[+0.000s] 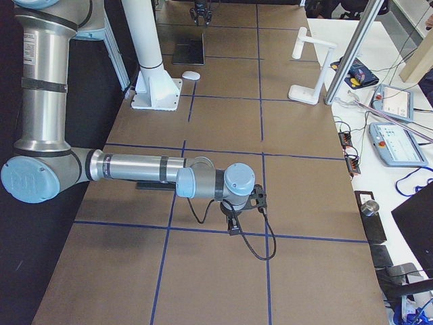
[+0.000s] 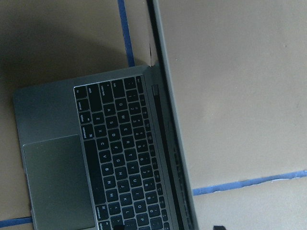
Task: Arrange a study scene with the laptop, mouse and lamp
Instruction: 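Reach the left gripper down and grasp the grey laptop's edge, then carry the grey laptop with the left gripper to the table center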
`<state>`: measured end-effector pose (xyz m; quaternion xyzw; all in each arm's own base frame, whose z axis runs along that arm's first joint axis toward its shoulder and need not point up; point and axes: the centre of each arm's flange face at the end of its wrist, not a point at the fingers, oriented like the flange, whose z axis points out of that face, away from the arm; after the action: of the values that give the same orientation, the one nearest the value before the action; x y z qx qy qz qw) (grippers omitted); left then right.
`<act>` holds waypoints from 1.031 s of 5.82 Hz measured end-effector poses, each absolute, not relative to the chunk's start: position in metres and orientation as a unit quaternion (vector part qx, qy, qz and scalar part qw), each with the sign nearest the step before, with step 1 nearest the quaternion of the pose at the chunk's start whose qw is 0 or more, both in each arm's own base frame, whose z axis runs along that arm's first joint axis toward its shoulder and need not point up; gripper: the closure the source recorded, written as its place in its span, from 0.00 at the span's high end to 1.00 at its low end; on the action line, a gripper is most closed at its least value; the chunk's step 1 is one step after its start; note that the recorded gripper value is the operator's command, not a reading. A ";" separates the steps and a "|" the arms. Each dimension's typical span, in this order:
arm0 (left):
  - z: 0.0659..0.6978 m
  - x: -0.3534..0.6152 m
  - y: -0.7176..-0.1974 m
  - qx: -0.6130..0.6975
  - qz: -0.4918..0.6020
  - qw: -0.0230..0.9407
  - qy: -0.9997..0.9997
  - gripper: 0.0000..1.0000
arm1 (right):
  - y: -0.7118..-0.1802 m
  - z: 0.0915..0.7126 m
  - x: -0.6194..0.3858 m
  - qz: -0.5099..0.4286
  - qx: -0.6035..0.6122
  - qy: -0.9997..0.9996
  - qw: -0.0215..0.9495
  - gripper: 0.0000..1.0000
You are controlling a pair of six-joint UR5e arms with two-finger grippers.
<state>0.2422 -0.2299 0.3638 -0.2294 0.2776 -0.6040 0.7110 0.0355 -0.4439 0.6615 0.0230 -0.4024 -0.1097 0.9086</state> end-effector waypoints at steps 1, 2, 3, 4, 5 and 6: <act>0.368 0.244 -0.231 -0.228 -0.604 0.712 0.274 0.19 | -0.444 0.661 0.035 -0.110 0.023 -0.403 0.908 1.00; 0.370 0.245 -0.231 -0.227 -0.605 0.713 0.272 0.00 | -0.444 0.661 0.035 -0.109 0.023 -0.406 0.907 1.00; 0.371 0.245 -0.232 -0.227 -0.605 0.713 0.272 0.00 | -0.444 0.660 0.035 -0.109 0.023 -0.409 0.906 1.00; 0.370 0.242 -0.237 -0.224 -0.609 0.709 0.275 0.00 | -0.444 0.660 0.034 -0.109 0.024 -0.413 0.904 1.00; 0.367 0.229 -0.250 -0.212 -0.614 0.703 0.289 0.00 | -0.444 0.659 0.034 -0.108 0.024 -0.416 0.903 1.00; 0.364 0.213 -0.267 -0.191 -0.612 0.703 0.307 0.00 | -0.444 0.659 0.033 -0.108 0.023 -0.419 0.901 1.00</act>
<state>0.2131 -0.2674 0.3643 -0.1910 0.3072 -0.6123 0.7031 0.0332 -0.4436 0.6591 0.0234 -0.4194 -0.1076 0.9011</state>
